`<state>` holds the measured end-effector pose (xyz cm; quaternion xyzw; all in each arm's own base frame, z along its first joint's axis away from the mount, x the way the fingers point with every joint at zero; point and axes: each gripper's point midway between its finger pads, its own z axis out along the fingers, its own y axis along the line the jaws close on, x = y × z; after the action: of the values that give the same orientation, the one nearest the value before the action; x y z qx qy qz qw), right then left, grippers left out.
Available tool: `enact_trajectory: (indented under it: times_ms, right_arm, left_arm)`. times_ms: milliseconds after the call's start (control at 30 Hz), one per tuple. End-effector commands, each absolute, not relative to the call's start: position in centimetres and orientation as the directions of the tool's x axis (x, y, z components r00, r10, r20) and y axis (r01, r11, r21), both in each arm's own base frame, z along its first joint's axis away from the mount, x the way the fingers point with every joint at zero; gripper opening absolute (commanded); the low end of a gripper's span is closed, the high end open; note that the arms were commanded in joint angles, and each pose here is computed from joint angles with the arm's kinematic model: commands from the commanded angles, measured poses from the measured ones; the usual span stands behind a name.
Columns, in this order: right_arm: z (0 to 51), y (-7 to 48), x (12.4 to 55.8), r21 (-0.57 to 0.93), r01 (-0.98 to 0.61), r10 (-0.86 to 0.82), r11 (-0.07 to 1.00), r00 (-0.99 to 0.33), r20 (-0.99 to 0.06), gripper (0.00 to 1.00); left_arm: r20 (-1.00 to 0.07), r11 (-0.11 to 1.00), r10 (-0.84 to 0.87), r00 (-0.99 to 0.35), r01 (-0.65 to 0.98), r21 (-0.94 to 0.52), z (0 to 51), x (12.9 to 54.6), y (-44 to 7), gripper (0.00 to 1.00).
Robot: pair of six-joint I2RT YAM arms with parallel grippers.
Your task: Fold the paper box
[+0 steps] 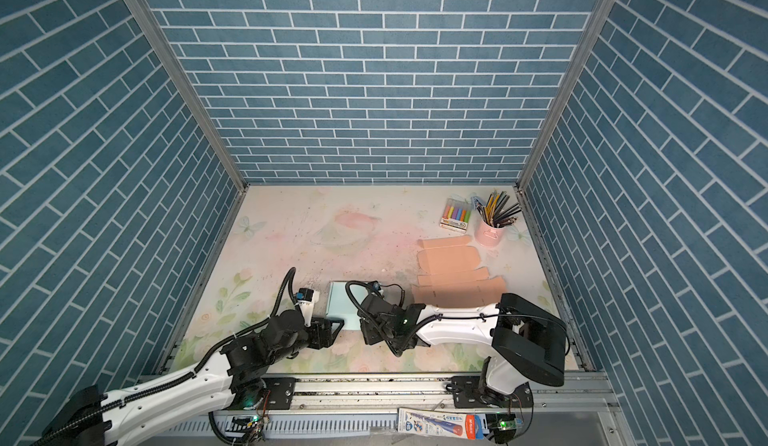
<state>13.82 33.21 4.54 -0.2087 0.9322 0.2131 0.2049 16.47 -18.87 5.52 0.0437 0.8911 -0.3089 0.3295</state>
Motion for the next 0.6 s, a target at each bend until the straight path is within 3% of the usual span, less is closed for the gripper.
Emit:
enact_trajectory:
  times_ms: [0,567]
  right_arm:
    - [3.8,32.6,14.2,0.286,-0.473,-0.308,0.834,-0.827,-0.471,0.6]
    - [3.4,32.2,15.3,0.273,-0.459,-0.304,0.846,-0.834,-0.462,0.6]
  left_arm:
    - [-0.625,0.828,-0.122,-0.771,0.268,-0.493,5.3,16.7,-18.0,0.82]
    - [-0.7,0.865,-0.106,-0.706,0.282,-0.415,7.7,23.1,-17.2,0.83]
